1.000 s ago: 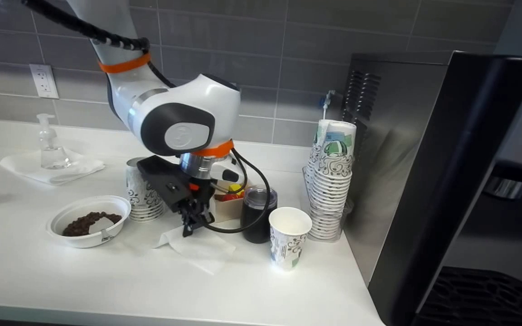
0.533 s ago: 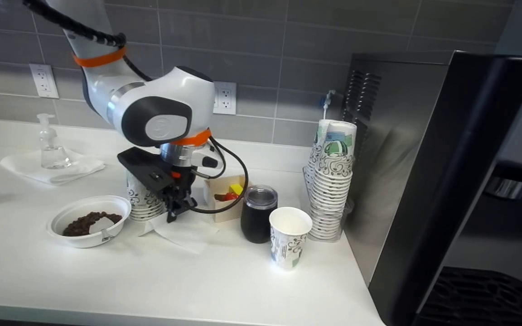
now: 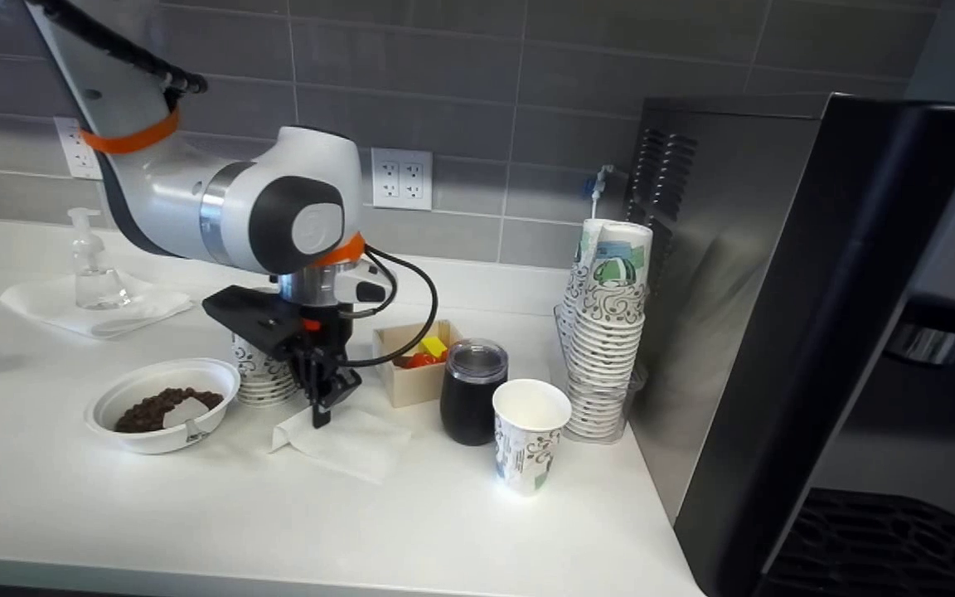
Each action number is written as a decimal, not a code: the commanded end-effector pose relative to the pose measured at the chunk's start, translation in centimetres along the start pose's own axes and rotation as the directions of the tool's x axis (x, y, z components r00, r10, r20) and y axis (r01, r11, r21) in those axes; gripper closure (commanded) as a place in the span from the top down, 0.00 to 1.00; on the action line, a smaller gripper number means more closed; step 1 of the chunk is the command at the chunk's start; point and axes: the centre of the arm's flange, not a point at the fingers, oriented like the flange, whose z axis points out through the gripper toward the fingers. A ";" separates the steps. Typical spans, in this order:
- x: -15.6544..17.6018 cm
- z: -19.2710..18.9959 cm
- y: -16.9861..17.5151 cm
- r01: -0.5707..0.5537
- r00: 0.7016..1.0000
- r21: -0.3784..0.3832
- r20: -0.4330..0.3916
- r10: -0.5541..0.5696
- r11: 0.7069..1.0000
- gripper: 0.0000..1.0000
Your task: Clean the table
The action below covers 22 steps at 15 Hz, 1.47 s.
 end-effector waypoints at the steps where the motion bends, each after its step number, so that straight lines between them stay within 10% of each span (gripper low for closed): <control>1: 1.7 0.0 0.9 -0.060 0.997 -0.027 -0.049 0.058 0.998 0.00; 12: 4.4 1.2 -3.1 -0.004 0.988 0.210 -0.152 0.037 0.978 0.00; 22: 4.3 2.0 2.4 -0.153 0.988 0.012 -0.028 0.153 0.988 0.00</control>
